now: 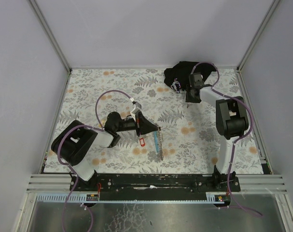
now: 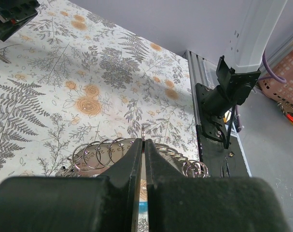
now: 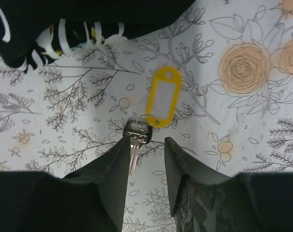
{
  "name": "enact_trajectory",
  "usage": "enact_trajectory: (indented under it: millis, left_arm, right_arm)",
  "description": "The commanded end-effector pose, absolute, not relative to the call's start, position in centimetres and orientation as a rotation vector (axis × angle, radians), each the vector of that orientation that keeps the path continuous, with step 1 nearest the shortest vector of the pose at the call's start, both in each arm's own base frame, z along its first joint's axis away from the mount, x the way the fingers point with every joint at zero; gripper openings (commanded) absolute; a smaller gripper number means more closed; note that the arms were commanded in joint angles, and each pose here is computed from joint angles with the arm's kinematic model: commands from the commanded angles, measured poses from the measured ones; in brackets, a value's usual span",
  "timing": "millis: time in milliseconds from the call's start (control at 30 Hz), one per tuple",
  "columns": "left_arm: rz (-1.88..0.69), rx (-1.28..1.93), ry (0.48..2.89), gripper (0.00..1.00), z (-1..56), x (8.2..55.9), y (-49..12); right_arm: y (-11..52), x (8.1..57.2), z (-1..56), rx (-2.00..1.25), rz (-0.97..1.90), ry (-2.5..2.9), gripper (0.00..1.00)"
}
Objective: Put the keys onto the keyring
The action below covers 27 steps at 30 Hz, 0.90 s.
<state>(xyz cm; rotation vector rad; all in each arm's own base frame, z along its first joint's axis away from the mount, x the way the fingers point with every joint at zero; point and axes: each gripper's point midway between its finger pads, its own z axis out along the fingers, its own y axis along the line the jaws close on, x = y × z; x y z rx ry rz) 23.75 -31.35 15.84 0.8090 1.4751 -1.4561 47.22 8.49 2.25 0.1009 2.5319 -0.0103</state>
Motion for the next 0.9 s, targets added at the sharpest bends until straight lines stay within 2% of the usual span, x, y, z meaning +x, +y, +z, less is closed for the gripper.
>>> enact_trajectory:
  millis: [0,367,667,867]
  left_arm:
    - [-1.435,0.802,1.397,0.00,17.2,24.2,-31.1]
    - [-1.447,0.804,1.396,0.00,17.3,24.2,-31.2]
    - [-1.451,0.800,1.410,0.00,17.0,24.4,-31.2]
    - [-1.462,0.801,1.412,0.00,16.9,24.4,-31.3]
  right_arm:
    - [8.0,50.0,4.6,0.231,-0.062,2.411,0.41]
    - [8.7,51.3,3.2,0.253,-0.031,2.415,0.40]
    - [8.6,48.2,1.3,0.246,-0.023,2.513,0.14]
    - [9.6,43.4,1.0,0.178,0.076,2.581,0.05]
